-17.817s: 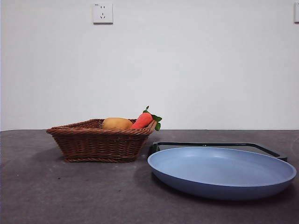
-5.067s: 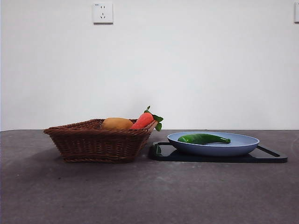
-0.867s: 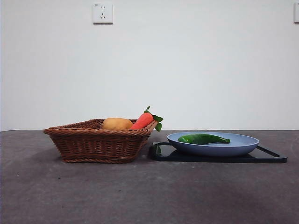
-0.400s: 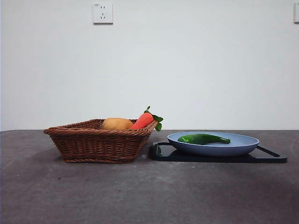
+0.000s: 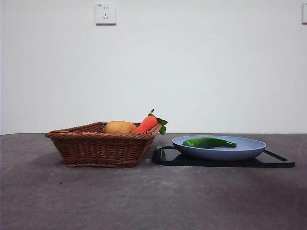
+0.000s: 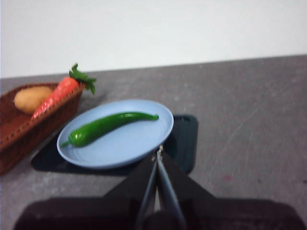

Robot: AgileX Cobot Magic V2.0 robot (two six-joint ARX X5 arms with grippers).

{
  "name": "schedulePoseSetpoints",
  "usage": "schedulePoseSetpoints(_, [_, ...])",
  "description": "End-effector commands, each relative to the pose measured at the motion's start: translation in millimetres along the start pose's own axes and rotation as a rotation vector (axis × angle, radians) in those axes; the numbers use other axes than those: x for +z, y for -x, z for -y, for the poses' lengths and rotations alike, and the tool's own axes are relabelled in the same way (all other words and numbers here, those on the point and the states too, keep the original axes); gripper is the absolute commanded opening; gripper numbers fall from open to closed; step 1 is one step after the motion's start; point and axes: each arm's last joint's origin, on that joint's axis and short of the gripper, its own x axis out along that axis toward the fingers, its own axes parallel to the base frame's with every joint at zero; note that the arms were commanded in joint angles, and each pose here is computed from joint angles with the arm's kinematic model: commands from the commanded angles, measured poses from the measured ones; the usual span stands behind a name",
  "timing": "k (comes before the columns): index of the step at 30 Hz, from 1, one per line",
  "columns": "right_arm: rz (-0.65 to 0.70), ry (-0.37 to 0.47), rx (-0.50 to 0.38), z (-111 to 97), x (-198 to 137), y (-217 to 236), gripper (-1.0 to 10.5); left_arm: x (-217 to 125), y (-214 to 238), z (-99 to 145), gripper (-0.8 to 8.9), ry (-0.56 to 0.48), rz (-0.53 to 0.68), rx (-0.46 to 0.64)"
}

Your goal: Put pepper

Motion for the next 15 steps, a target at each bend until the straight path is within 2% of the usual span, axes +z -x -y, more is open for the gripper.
schedulePoseSetpoints(1, [-0.022, -0.014, -0.007, 0.5, -3.6, -0.1, 0.1, -2.1, -0.8, -0.2, 0.06, 0.004, 0.005, 0.001])
schedulePoseSetpoints(5, [-0.073, -0.032, -0.01, 0.7, -8.5, 0.2, 0.1, -2.1, -0.8, -0.2, 0.06, 0.004, 0.005, 0.001])
schedulePoseSetpoints(15, [-0.05, -0.031, -0.009, 0.6, -6.2, 0.0, 0.1, -2.1, -0.8, -0.2, 0.06, 0.004, 0.005, 0.001])
